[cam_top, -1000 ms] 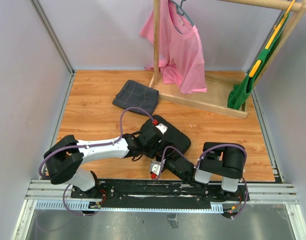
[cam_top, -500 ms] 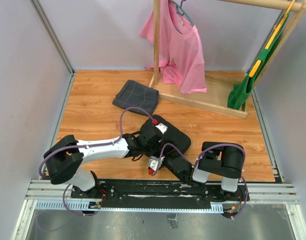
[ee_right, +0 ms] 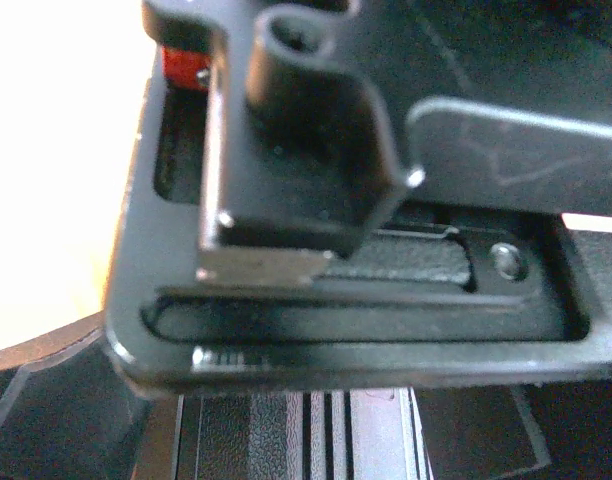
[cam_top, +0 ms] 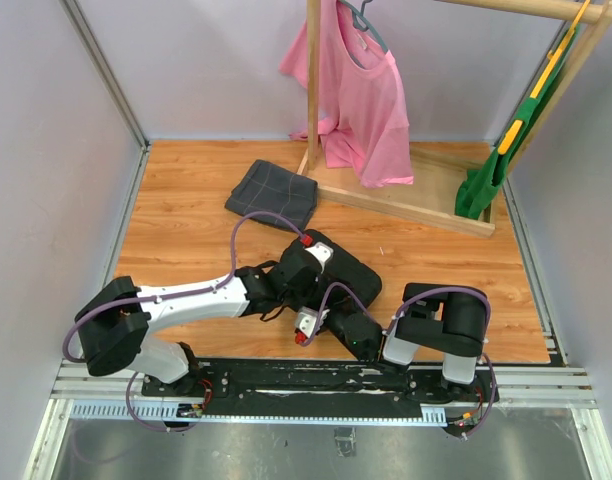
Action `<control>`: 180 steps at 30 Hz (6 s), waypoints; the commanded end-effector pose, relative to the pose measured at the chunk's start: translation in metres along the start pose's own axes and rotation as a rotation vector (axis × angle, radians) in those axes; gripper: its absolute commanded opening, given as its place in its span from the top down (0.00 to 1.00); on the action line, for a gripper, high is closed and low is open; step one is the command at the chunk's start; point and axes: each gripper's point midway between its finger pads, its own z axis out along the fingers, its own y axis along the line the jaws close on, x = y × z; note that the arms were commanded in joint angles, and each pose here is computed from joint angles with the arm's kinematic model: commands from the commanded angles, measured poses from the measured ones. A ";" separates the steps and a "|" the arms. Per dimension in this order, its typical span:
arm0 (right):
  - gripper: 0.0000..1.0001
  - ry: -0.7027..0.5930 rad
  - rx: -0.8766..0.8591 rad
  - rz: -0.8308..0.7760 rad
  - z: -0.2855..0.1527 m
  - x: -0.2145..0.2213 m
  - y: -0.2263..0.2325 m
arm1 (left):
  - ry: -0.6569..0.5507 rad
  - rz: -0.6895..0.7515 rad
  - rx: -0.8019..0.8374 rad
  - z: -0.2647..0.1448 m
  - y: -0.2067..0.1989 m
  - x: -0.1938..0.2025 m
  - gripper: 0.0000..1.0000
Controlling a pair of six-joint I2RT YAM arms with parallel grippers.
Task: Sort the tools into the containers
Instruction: Adjust the storage box at the center of the board, then close the storage box at the center of the board.
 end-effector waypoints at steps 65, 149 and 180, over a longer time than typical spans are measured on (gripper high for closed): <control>0.06 0.061 -0.029 0.688 -0.045 -0.013 -0.054 | -0.368 -0.540 -0.005 -0.044 0.040 -0.013 0.27; 0.05 0.680 -0.249 1.293 -0.001 0.069 -0.097 | -0.312 -0.741 0.134 -0.012 0.057 -0.014 0.52; 0.08 0.727 -0.369 1.472 -0.052 0.067 -0.039 | -0.306 -0.738 0.213 0.009 0.035 -0.050 0.37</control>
